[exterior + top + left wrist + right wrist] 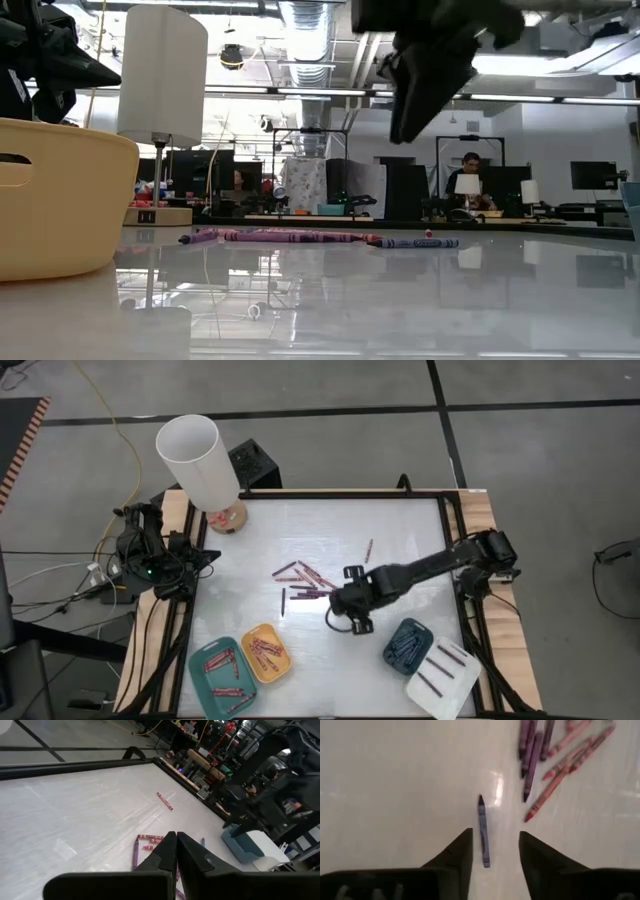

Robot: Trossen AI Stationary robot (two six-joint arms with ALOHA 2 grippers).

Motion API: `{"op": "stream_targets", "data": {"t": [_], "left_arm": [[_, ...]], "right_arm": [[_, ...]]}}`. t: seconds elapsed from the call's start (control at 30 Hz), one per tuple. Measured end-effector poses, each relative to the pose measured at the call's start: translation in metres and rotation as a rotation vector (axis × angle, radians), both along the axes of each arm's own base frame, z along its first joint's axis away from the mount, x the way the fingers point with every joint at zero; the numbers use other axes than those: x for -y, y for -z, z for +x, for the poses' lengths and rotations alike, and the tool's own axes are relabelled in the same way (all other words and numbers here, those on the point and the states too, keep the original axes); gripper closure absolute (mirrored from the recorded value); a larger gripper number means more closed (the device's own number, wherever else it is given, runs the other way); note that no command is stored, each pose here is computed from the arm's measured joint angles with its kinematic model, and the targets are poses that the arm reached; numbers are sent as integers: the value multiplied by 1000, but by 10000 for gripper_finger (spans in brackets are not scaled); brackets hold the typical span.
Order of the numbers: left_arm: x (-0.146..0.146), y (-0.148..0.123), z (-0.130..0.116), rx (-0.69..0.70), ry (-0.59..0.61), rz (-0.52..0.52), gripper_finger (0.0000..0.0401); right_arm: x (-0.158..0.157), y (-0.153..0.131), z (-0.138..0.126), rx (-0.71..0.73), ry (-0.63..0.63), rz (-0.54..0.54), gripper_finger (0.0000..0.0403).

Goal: Sort crayons
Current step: Put the blue crayon into the dark blue bin

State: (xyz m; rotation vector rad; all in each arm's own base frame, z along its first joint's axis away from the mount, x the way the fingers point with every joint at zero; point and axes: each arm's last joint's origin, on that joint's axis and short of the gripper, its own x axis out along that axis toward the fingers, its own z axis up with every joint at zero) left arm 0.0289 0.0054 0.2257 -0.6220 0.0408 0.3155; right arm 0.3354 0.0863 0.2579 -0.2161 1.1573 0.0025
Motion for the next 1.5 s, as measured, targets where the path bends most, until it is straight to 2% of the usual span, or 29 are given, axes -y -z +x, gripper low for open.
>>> {"op": "stream_targets", "data": {"t": [0.17,0.27,0.63,0.93,1.33,1.5], "left_arm": [[0,0,0,-1,1,5,401],[0,0,0,-1,1,5,401],[0,0,0,-2,1,5,401],[0,0,0,-1,0,2,401],[0,0,0,-1,0,1,401],[0,0,0,0,-1,4,401]], "right_arm": [[21,22,1,-31,13,23,206],[28,39,0,-24,-13,33,191],[36,72,-5,16,-15,49,187],[36,86,-9,30,4,66,187],[36,105,-18,51,20,108,209],[37,106,-21,30,43,84,258]]}}
